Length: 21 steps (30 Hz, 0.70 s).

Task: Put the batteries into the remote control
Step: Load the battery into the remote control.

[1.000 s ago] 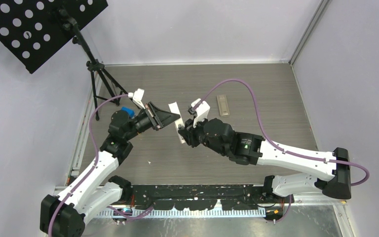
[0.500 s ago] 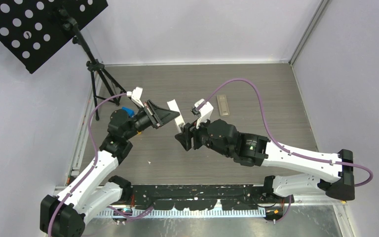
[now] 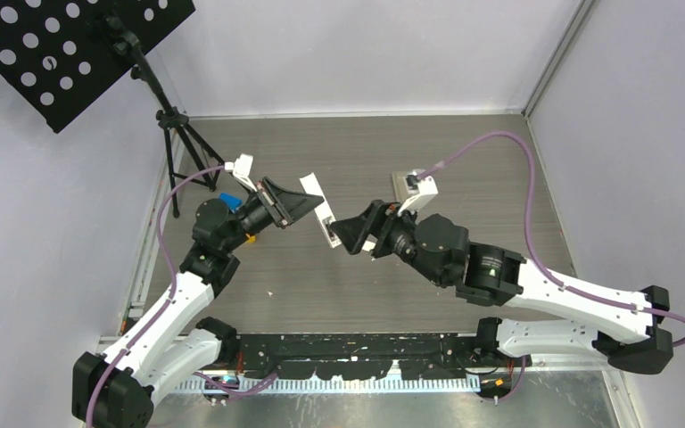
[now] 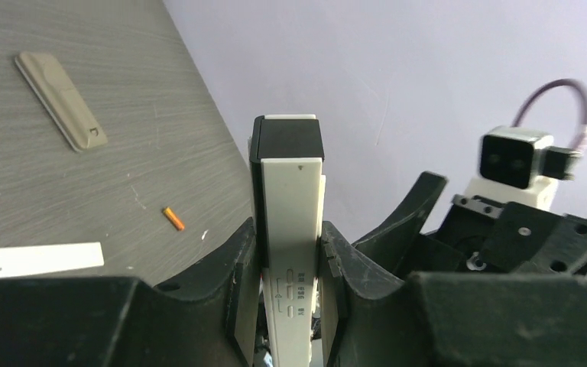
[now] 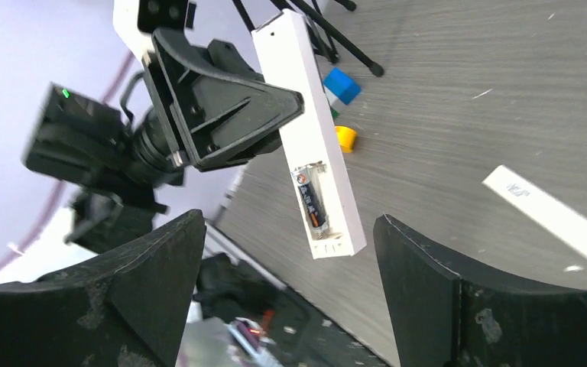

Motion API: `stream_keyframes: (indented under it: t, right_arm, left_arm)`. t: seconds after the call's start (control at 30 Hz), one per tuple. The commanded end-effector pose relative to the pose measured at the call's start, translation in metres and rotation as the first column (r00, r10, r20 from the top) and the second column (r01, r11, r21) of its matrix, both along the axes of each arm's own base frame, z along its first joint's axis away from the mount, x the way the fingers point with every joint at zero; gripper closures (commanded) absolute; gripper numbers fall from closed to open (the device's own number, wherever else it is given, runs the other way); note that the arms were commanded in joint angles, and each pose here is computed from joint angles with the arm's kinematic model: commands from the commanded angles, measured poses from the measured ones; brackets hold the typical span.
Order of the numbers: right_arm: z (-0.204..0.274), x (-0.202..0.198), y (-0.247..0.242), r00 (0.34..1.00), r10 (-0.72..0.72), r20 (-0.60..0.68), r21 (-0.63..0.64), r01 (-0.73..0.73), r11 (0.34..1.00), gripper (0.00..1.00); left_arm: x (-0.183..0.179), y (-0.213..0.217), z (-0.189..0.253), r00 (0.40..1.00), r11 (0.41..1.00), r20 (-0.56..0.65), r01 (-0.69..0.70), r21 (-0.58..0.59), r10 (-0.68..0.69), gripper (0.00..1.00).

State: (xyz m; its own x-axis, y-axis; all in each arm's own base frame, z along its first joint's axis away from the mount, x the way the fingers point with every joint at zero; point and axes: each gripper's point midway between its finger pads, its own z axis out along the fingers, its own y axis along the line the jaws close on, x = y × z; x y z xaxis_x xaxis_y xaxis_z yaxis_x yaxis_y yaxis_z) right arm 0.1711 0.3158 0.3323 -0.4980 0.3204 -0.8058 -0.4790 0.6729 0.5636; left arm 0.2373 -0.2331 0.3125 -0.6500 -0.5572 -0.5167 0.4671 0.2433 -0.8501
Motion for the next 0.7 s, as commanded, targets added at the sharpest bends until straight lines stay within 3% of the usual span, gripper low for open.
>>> stream_keyframes:
  t: [0.0,0.23,0.47,0.67]
  right_arm:
    - [0.028,0.006,-0.005,0.978,-0.091,-0.186,0.350,0.153,0.924,0.14]
    - [0.026,0.013,-0.008,0.954,-0.133,-0.269,0.428,0.242,0.871,0.12]
    - [0.024,0.019,0.014,0.955,-0.113,-0.276,0.459,0.234,0.857,0.11]
    - [0.032,0.031,0.018,0.950,-0.076,-0.302,0.603,0.252,0.756,0.13]
  left_arm:
    - [-0.001,0.008,0.053,0.986,0.992,0.157,-0.037,-0.117,0.055,1.00]
    - [0.004,0.016,0.075,0.978,0.978,0.175,-0.080,-0.195,0.115,1.00]
    - [0.010,0.023,0.082,0.985,0.958,0.076,-0.130,-0.256,0.154,1.00]
    - [0.006,0.024,0.088,0.987,0.957,0.064,-0.126,-0.262,0.147,1.00]
